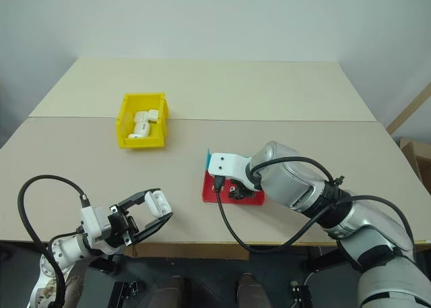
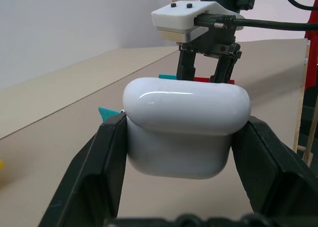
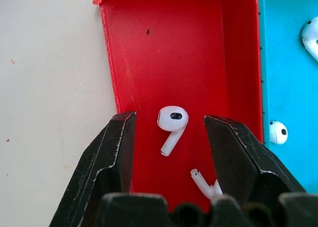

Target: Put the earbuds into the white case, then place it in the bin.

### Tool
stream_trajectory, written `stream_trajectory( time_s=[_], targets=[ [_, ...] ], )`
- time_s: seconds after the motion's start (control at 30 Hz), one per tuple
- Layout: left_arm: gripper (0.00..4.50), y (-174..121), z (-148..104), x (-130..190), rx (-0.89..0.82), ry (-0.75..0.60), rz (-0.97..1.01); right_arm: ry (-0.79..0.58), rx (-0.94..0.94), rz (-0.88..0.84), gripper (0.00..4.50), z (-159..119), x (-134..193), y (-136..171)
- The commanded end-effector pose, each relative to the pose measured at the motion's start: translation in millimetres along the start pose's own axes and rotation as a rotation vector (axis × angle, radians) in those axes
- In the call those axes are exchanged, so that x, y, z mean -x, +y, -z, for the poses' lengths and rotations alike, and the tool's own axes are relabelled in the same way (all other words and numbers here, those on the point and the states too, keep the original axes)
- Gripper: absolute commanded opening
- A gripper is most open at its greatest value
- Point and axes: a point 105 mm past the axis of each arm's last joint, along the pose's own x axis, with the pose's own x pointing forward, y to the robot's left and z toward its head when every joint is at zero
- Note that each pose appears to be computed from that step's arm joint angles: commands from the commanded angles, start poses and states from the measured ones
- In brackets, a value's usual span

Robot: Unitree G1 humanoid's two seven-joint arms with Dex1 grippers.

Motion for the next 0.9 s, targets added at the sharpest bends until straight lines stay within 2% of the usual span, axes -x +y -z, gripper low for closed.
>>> stream_trajectory(
  time_s=[0.03,0.5,0.6,0.9],
  targets=[
    [2.81,-1.2,-9.9,-1.2,-0.043,-0.030,0.008,0.007,0.010,0.035,2.62,-2.9,2.9,-6.3],
    [2.81,-1.6,-7.7,-1.2,-0.044,-0.012,-0.001,0.014,-0.011,0.027,2.62,-0.4,-2.5,-7.5],
    [2.81,-1.8,-7.1,-1.2,-0.042,-0.004,-0.002,0.009,-0.010,0.022,2.05,-1.0,-2.5,-6.6],
    [2.81,-1.5,-6.3,-1.1,-0.039,0.006,-0.001,0.001,0.004,0.025,2.05,-3.8,-2.8,-6.5]
  ],
)
